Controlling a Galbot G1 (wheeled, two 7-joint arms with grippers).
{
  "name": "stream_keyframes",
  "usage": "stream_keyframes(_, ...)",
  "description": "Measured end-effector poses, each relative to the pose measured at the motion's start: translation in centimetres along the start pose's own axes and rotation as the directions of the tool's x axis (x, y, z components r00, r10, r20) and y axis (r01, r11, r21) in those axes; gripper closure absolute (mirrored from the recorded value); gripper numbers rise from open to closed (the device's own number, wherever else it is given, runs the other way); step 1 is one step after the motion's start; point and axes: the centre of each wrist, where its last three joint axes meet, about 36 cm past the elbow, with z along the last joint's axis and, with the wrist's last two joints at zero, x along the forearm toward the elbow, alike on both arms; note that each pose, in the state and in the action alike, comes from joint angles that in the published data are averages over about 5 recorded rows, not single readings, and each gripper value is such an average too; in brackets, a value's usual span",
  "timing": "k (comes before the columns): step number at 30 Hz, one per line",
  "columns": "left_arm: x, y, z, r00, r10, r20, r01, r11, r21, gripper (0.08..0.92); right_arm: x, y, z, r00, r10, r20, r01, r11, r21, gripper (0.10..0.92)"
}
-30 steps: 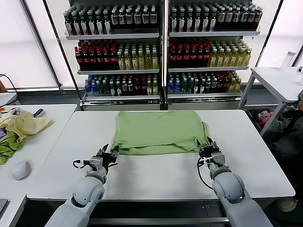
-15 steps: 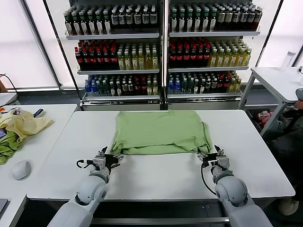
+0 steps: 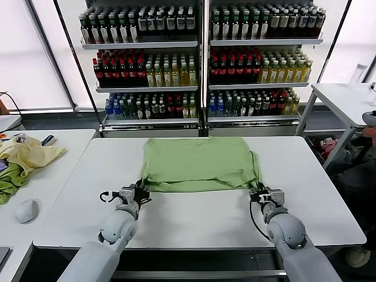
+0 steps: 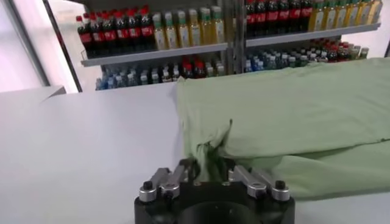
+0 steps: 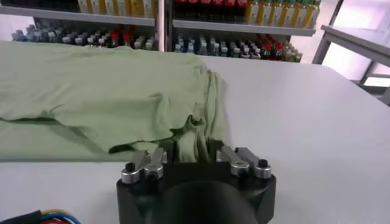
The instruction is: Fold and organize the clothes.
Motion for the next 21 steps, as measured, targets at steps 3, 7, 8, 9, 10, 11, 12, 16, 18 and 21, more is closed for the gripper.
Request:
stream_keyframes(3, -0.1, 0.2, -0.2, 1.0000, 0.004, -0.004, -0.004, 1.000, 0.008, 0.825, 0.3, -0.2, 0.2, 1.000, -0.003, -0.001, 0.003, 1.000, 0.003, 0.843)
stream_keyframes(7, 0.0, 0.5, -0.1, 0.9999, 0.009, -0.014, -0.009, 1.000, 0.017, 0.903, 1.1, -0.5, 0.5, 1.000, -0.007, -0.003, 0.007, 1.000, 0.011, 0.894)
stream_keyframes(8, 0.1, 0.6, -0.1, 0.9998, 0.010, -0.016, -0.010, 1.000, 0.019, 0.908, 1.3, -0.5, 0.6, 1.000, -0.007, -0.003, 0.007, 1.000, 0.014, 0.897)
stream_keyframes(9, 0.2, 0.7, -0.1, 0.9998, 0.012, -0.018, -0.011, 1.000, 0.020, 0.908, 1.6, -0.6, 0.8, 1.000, -0.008, -0.004, 0.008, 1.000, 0.016, 0.897)
stream_keyframes(10, 0.3, 0.7, -0.1, 0.9997, 0.013, -0.020, -0.013, 1.000, 0.021, 0.908, 1.8, -0.7, 0.9, 1.000, -0.008, -0.004, 0.008, 1.000, 0.019, 0.897)
stream_keyframes(11, 0.5, 0.8, -0.1, 0.9997, 0.014, -0.022, -0.014, 1.000, 0.023, 0.908, 2.1, -0.7, 1.0, 1.000, -0.008, -0.005, 0.008, 1.000, 0.022, 0.897)
stream_keyframes(12, 0.6, 0.9, 0.0, 0.9996, 0.015, -0.023, -0.015, 1.000, 0.024, 0.908, 2.4, -0.8, 1.1, 1.000, -0.008, -0.005, 0.008, 1.000, 0.025, 0.897)
stream_keyframes(16, 1.5, 1.3, 0.2, 0.9994, 0.019, -0.030, -0.018, 0.999, 0.027, 0.908, 3.8, -1.1, 1.7, 1.000, -0.008, -0.007, 0.008, 0.999, 0.041, 0.897)
stream_keyframes(18, 2.1, 1.5, 0.4, 0.9993, 0.020, -0.032, -0.019, 0.999, 0.026, 0.908, 4.7, -1.2, 2.0, 1.000, -0.008, -0.009, 0.009, 0.999, 0.051, 0.897)
stream_keyframes(21, 3.3, 1.7, 0.7, 0.9992, 0.022, -0.033, -0.021, 1.000, 0.021, 0.908, 6.3, -1.3, 2.4, 1.000, -0.010, -0.008, 0.011, 0.998, 0.066, 0.897)
